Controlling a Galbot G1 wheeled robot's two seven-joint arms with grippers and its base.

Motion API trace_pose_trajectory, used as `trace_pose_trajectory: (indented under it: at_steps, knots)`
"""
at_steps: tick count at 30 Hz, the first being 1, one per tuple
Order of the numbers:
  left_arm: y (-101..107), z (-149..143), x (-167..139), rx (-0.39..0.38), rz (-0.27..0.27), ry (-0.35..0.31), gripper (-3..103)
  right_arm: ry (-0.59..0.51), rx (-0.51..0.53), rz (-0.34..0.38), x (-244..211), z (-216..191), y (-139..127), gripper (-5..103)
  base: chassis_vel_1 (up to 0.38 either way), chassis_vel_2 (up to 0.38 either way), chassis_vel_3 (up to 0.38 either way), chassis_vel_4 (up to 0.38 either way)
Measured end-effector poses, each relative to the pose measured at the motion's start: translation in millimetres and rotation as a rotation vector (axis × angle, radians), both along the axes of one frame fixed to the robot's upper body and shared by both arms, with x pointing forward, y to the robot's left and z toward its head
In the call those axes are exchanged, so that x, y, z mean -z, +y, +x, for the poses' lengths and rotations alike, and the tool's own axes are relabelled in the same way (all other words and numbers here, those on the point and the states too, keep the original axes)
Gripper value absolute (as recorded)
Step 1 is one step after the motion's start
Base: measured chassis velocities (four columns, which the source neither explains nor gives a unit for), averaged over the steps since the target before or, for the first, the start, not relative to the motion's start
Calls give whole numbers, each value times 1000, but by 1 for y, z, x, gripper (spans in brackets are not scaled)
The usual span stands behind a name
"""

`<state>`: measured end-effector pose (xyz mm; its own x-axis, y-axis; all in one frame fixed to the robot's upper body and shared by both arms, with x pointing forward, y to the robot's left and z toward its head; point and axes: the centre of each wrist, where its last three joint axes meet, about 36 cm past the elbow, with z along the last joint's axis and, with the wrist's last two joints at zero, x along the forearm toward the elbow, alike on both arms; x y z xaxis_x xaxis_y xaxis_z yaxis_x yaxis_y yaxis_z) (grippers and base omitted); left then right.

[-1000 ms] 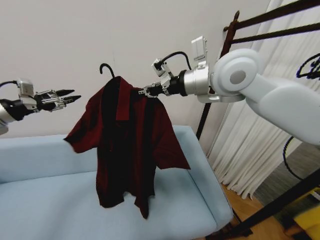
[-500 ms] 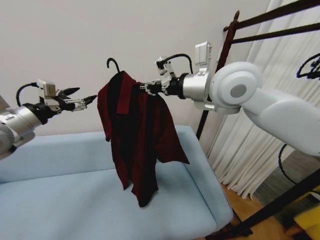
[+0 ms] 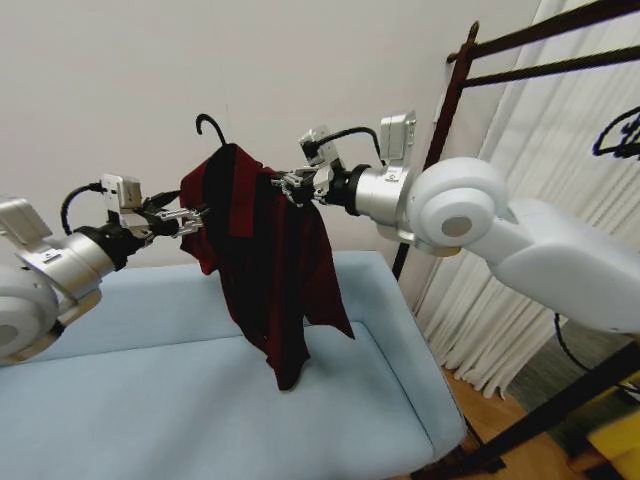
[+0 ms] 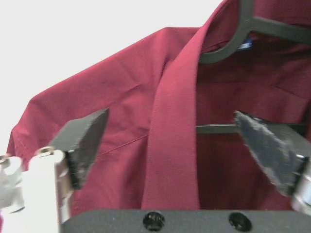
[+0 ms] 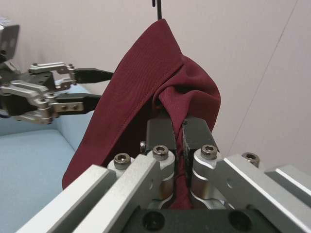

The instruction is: Pick up the clothes from the sofa and hang them on the clothes hanger.

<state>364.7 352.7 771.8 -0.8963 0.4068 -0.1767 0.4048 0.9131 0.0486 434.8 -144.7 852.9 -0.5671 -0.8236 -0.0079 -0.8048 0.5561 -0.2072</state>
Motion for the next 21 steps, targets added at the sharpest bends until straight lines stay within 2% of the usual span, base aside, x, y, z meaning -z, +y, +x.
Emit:
trace_pose_trajectory:
  at_steps: [2,5,8,9,10,11,13,14,17,20,21]
  knots:
    - [1,1,0,5,0,2,72,1,-4,0,-1,-2,-1,2,0,0,0,0]
    - [2,2,0,18,3,4,67,3,-7,1,0,-3,-1,2,0,0,0,0]
    - [6,5,1,41,2,5,51,6,-16,4,0,-7,-2,2,0,0,0,0]
    - [6,5,1,41,2,5,51,6,-16,4,0,-7,-2,2,0,0,0,0]
    - [7,6,1,45,3,6,45,6,-17,4,0,-7,-2,2,0,0,0,0]
    - [7,6,0,47,3,6,45,6,-16,4,-1,-7,-2,2,0,0,0,0]
    - [7,6,0,50,6,6,34,6,-12,5,-1,-7,-4,2,0,0,0,0]
    - [7,6,0,50,6,6,34,6,-12,5,-1,-7,-4,2,0,0,0,0]
    - [8,6,-2,48,14,2,18,6,-13,4,-1,-7,-5,2,0,0,0,0]
    - [9,7,-5,44,18,-1,13,6,-15,3,0,-8,-4,2,0,0,0,0]
    - [10,7,-5,42,20,-2,7,6,-17,3,0,-8,-3,2,0,0,0,0]
